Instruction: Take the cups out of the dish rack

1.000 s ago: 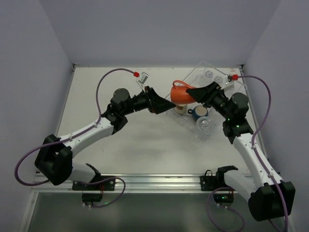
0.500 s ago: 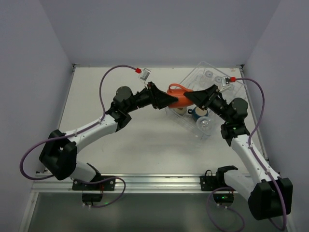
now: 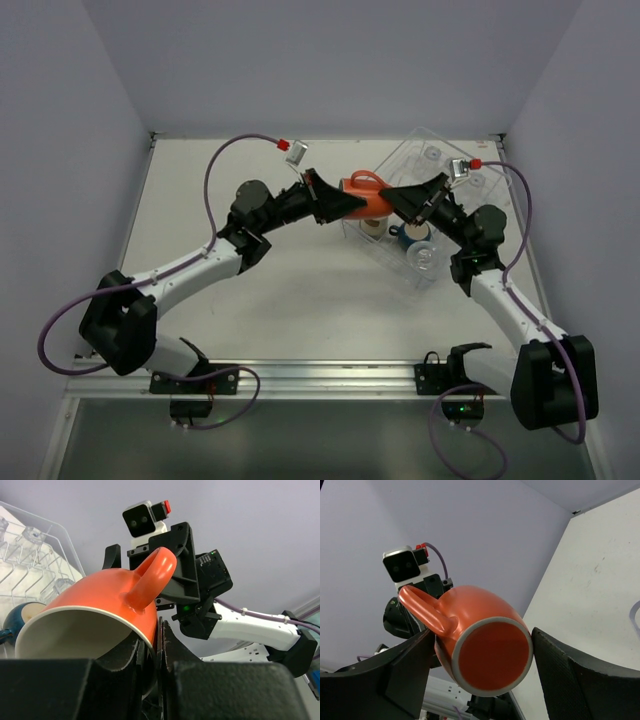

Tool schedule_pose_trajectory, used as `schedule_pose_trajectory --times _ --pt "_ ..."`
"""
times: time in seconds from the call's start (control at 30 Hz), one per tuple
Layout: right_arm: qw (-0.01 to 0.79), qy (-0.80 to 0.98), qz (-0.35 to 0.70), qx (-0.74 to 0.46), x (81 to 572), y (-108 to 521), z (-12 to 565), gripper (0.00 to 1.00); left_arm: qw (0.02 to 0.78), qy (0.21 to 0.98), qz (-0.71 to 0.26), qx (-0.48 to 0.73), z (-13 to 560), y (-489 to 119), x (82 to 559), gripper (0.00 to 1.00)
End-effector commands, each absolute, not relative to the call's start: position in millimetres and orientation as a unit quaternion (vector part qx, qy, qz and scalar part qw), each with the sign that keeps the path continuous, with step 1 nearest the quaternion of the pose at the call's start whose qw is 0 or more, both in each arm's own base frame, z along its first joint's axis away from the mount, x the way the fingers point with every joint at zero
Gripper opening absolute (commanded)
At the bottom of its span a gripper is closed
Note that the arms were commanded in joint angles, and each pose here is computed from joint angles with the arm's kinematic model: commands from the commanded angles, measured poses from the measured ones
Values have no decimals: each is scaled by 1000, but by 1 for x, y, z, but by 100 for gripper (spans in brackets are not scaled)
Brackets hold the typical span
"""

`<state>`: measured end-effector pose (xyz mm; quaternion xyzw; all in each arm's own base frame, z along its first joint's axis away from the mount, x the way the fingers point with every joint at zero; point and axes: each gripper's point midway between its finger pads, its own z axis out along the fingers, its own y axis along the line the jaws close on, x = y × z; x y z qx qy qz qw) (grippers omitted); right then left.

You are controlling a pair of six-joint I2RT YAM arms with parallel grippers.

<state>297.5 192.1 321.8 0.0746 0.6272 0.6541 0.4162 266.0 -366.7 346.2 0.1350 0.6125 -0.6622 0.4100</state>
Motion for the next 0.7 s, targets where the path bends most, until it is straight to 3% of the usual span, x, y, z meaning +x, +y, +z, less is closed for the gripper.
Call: schedule_pose_trajectory --times 0.0,0.13,0.53,0.67 --pt "411 606 679 50 286 196 336 82 466 565 -662 162 380 -359 257 0" --pt "419 602 678 47 284 195 341 99 490 584 -629 156 381 -354 267 0" --pt "434 610 661 48 282 187 332 99 575 667 -462 104 382 -289 332 0" --pt "451 661 598 50 290 182 308 99 559 759 -331 37 343 -221 384 0"
